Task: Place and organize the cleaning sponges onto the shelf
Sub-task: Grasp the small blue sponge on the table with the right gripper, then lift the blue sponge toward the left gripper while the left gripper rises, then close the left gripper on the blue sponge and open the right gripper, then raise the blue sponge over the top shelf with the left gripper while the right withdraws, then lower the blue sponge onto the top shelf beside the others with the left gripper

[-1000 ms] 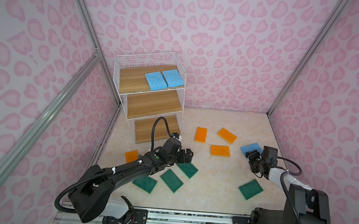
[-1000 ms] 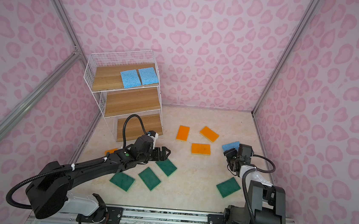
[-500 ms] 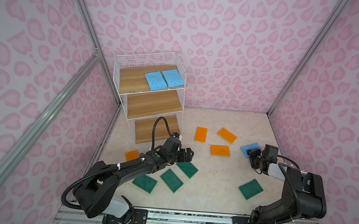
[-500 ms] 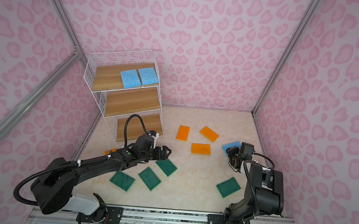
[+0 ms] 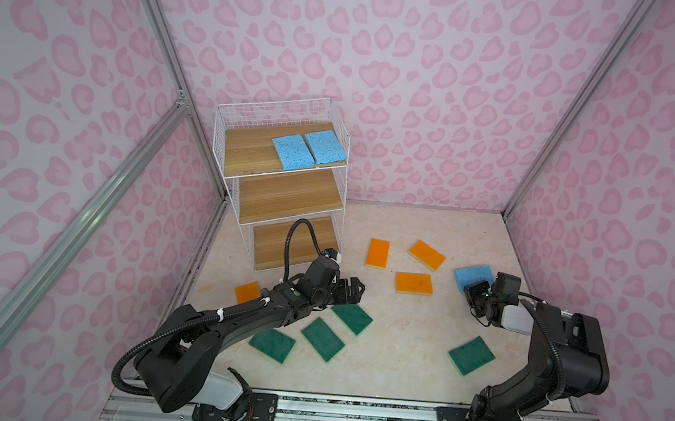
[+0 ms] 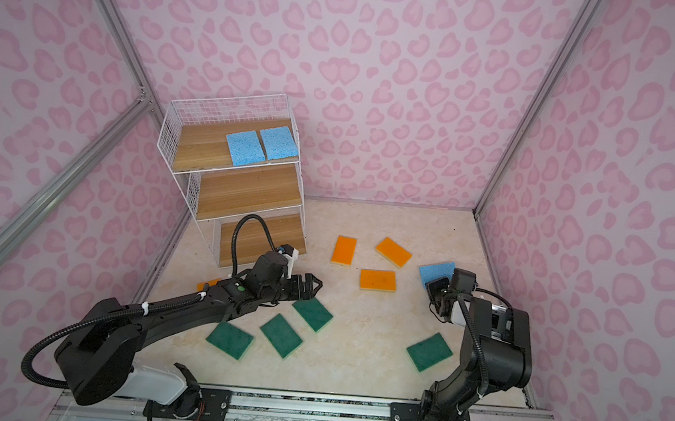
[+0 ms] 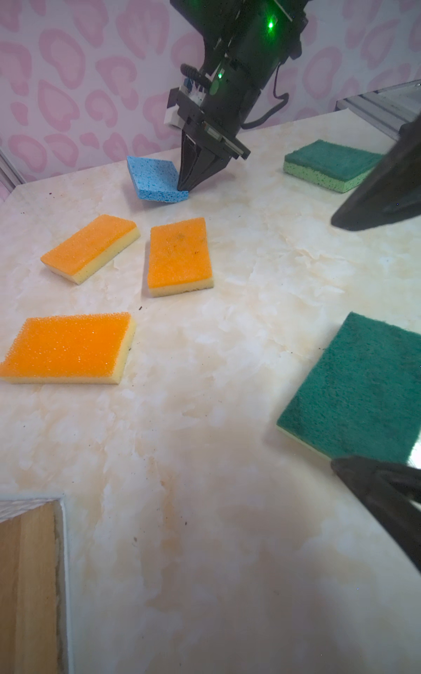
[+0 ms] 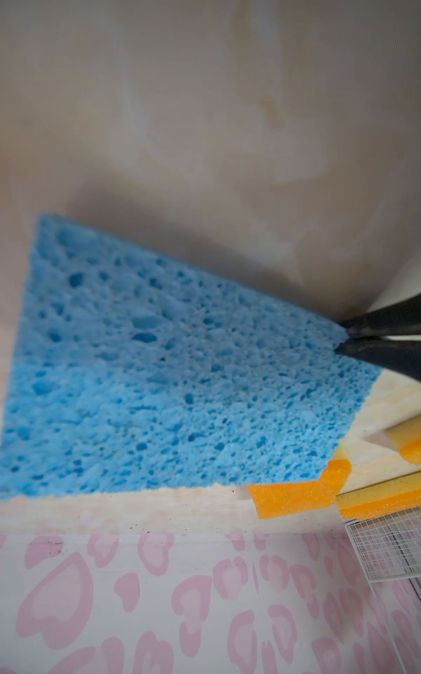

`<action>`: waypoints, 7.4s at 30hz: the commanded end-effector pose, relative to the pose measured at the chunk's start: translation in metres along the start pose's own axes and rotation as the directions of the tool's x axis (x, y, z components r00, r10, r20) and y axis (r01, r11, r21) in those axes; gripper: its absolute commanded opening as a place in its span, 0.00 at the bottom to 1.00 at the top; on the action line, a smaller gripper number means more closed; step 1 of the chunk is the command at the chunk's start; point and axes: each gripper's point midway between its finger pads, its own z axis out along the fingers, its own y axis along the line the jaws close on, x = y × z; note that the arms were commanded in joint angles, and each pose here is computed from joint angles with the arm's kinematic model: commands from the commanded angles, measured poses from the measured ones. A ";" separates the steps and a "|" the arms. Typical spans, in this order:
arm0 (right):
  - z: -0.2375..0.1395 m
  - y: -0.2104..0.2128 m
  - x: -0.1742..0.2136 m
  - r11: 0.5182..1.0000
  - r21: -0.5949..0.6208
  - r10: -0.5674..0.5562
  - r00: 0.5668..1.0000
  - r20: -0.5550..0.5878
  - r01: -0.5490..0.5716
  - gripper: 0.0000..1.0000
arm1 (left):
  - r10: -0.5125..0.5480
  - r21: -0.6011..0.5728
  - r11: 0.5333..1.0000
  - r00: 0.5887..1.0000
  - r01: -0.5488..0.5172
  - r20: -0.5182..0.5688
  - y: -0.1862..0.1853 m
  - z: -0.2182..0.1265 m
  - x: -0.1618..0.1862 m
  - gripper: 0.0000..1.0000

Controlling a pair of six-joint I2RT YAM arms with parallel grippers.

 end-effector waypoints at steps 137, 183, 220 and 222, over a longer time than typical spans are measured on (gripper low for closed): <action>-0.186 0.347 0.223 0.496 -0.777 -0.681 0.729 -0.071 0.388 0.51 | -0.629 0.503 0.712 0.128 0.490 0.767 -0.010 -0.313 -0.293 0.00; -0.164 0.334 0.198 0.548 -0.752 -0.634 0.769 -0.087 0.367 0.51 | -0.576 0.406 0.714 0.148 0.571 0.804 0.011 -0.300 -0.308 0.00; -0.163 0.335 0.197 0.549 -0.752 -0.634 0.768 -0.090 0.365 0.52 | -0.596 0.380 0.731 0.259 0.567 0.760 0.012 -0.263 -0.316 0.27; -0.164 0.335 0.197 0.549 -0.752 -0.633 0.769 -0.089 0.365 0.52 | -0.596 0.381 0.733 0.262 0.564 0.759 0.011 -0.264 -0.316 0.32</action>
